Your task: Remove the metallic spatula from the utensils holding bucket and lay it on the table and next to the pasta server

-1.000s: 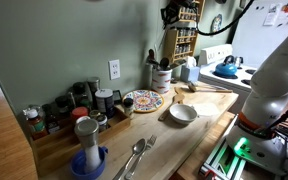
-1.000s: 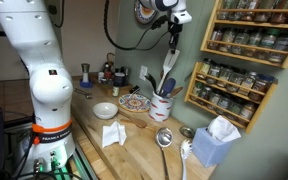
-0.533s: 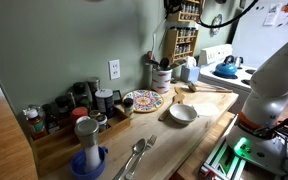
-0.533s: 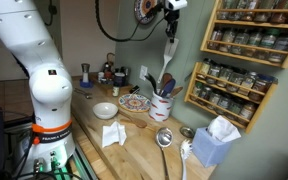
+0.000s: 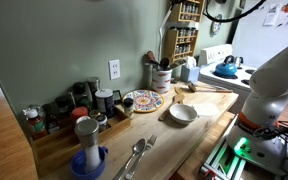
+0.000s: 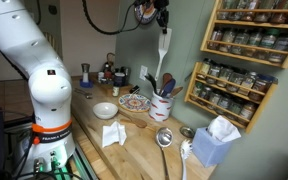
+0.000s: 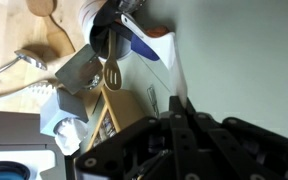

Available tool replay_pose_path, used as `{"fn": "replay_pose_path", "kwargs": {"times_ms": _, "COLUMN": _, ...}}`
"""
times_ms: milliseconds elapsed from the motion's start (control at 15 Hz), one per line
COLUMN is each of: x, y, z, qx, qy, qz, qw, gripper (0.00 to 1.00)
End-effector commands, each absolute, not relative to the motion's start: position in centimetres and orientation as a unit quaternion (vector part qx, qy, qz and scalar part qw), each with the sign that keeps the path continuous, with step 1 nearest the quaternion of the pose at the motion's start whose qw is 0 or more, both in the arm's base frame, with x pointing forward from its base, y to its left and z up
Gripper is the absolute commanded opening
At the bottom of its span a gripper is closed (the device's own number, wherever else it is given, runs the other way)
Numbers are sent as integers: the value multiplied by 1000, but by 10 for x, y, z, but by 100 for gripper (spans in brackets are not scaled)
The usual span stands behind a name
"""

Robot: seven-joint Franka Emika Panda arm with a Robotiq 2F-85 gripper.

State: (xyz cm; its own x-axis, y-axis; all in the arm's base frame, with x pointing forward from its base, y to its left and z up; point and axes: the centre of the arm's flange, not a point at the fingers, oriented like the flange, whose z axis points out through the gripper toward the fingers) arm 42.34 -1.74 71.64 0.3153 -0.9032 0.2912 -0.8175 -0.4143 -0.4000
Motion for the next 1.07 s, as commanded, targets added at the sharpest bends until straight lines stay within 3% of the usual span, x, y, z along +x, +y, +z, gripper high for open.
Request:
{"fn": "replay_pose_path", "kwargs": {"times_ms": 0, "x": 417, "y": 9, "z": 730, "qx": -816, "qy": 520, "qz": -252, "qw": 6, "gripper": 1}}
{"fn": "replay_pose_path", "kwargs": {"times_ms": 267, "x": 418, "y": 25, "z": 732, "qx": -819, "qy": 514, "qz": -242, "qw": -81, "gripper": 1}}
{"fn": "replay_pose_path", "kwargs": {"times_ms": 1000, "x": 445, "y": 5, "z": 640, "qx": -794, "qy": 550, "qz": 2, "qw": -261, "gripper": 1}}
